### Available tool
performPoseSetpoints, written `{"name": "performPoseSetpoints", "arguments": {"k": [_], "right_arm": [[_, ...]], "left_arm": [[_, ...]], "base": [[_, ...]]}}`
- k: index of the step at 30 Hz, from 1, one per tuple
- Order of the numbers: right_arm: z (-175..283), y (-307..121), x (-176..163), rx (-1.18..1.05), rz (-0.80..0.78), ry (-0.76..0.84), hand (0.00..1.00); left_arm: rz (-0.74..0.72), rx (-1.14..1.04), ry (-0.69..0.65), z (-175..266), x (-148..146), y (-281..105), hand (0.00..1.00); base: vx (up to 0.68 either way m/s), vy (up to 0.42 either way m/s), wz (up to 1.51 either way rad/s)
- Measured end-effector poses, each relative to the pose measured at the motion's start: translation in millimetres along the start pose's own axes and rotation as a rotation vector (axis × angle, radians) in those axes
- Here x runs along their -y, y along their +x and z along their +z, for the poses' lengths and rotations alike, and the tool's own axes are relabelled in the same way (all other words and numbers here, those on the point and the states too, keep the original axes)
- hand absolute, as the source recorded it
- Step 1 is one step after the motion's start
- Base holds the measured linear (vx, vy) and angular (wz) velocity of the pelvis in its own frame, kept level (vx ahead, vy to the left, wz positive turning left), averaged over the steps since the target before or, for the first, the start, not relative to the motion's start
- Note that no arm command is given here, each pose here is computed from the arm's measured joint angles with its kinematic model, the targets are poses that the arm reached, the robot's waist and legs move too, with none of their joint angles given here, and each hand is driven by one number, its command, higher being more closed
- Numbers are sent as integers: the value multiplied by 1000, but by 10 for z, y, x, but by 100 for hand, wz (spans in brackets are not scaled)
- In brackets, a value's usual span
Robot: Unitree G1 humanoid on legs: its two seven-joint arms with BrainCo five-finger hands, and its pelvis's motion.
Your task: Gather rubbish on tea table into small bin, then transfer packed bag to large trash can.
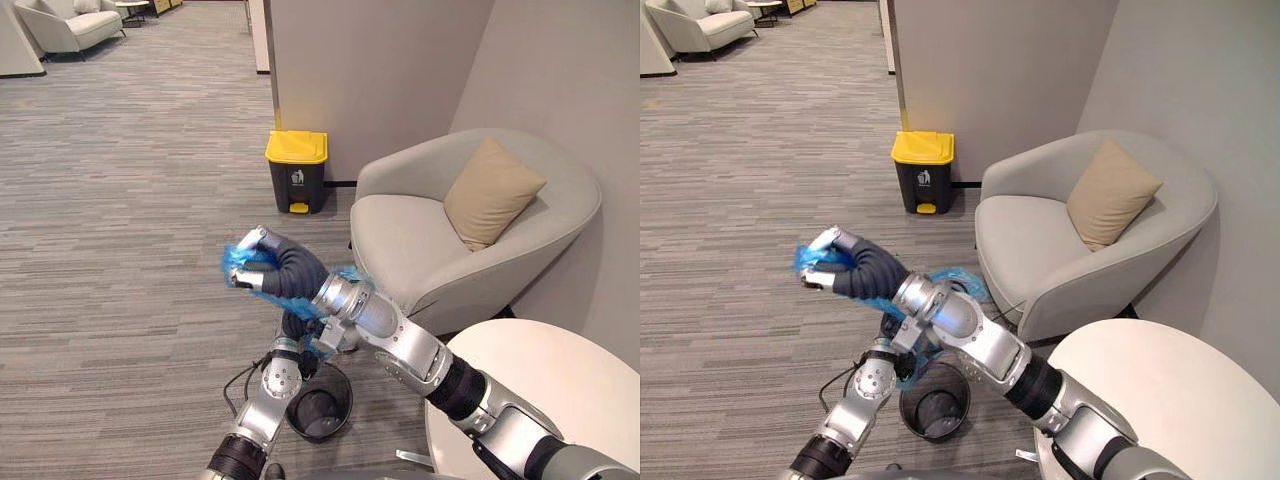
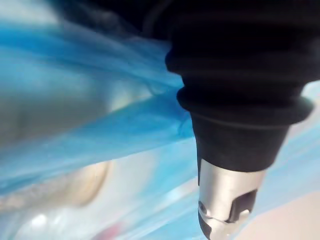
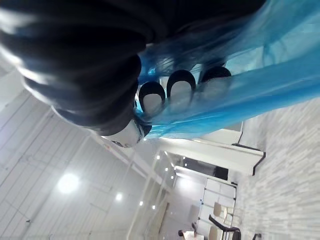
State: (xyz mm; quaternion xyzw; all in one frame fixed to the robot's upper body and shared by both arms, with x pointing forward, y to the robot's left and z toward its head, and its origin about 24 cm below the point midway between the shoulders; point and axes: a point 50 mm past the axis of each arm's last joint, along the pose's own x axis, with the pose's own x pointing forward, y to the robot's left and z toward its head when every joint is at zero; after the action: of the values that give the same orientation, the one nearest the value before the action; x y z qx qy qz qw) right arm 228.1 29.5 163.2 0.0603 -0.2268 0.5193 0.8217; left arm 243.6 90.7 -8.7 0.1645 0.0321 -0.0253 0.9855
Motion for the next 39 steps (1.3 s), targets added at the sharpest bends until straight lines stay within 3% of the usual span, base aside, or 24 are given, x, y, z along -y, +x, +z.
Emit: {"name": "performPoseSetpoints", "arguments": {"k": [1, 8, 22, 23, 39], "right_arm": [[-29, -1, -12, -6, -5, 32, 100], [-126, -20, -100, -33, -2, 122, 100], [-202, -115, -104, -62, -29, 81, 100], [-208, -124, -104, -65, -30, 71, 0], [-303, -670, 262, -225, -211, -483, 0]], "left_arm": [[-10, 7, 4, 21, 23, 9, 100], [-39, 41, 19, 111, 89, 85, 100], [-43, -1, -24, 44, 41, 101, 100], [-46, -5, -26, 32, 37, 95, 100], [81, -248, -102, -531, -272, -214, 100]], "base": [[0, 0, 0], [0, 0, 0], [0, 0, 0], [0, 0, 0], [0, 0, 0]]}}
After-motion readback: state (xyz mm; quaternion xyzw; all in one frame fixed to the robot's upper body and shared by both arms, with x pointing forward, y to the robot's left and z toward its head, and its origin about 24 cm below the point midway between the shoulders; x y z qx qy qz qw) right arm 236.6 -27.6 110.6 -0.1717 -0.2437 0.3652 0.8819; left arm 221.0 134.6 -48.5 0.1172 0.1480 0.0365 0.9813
